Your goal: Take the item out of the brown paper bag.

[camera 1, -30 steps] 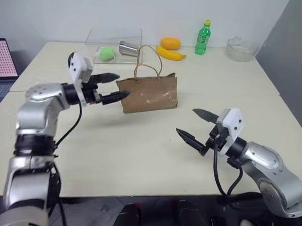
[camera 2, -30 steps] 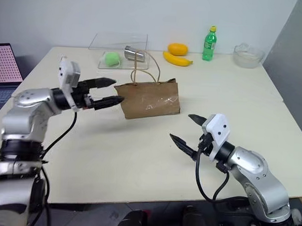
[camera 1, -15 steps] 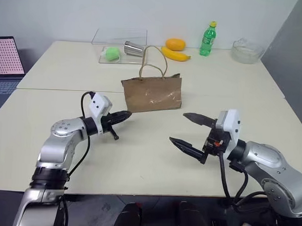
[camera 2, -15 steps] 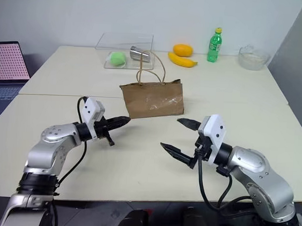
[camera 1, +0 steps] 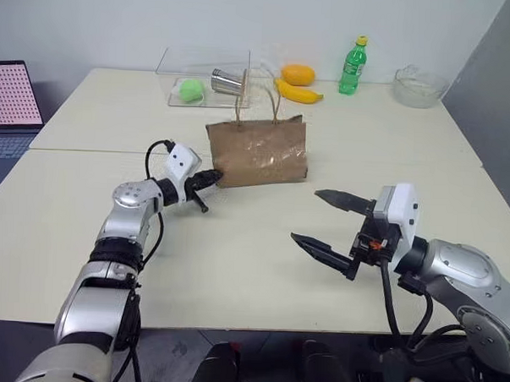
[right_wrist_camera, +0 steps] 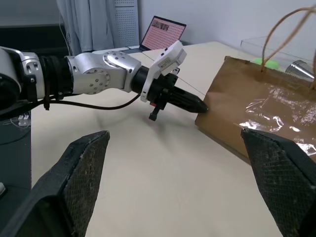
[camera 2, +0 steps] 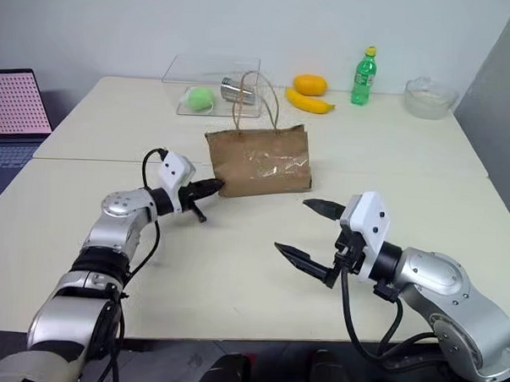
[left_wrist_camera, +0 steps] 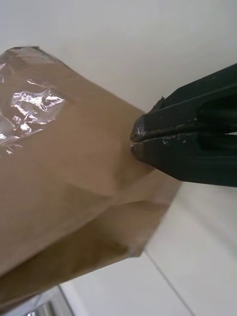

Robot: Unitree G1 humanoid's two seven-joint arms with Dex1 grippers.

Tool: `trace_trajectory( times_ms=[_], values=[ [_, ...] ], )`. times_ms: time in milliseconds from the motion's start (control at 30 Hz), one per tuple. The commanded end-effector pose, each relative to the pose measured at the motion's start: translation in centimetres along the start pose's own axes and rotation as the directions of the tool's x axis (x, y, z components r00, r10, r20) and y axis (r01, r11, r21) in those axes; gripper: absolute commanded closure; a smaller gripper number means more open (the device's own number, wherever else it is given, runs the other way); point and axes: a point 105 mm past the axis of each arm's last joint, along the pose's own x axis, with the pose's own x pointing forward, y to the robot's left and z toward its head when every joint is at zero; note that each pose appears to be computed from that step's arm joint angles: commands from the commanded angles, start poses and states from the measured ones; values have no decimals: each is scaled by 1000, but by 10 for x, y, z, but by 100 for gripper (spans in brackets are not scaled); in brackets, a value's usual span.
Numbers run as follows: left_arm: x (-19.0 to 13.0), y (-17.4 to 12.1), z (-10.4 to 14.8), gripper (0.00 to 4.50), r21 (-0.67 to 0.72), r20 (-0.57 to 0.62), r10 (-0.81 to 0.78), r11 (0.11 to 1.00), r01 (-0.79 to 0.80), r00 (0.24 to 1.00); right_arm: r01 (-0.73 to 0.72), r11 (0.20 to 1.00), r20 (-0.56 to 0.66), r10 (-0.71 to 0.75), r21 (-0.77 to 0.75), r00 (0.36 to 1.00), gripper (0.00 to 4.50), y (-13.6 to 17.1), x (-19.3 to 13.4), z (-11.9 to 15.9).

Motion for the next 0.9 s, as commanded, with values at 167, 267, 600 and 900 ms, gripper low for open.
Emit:
trace_trajectory(
  times_ms=[167, 267, 600, 900],
  values=[
    [8, 12, 14, 448, 106, 36, 56, 993, -60, 998, 7, 1000, 23, -6, -30, 1000, 0, 2, -4, 11],
    [7, 14, 12, 448, 143, 16, 63, 988, -65, 998, 6, 1000, 20, -5, -27, 1000, 0, 3, -5, 11],
    [7, 11, 21, 448, 100, 78, 20, 995, -28, 997, 4, 1000, 13, -4, -28, 1000, 0, 4, -3, 10],
    [-40, -21, 40, 430, 76, 183, -83, 995, 70, 980, 80, 996, 43, -79, -33, 996, 0, -8, -3, 14]
  ],
)
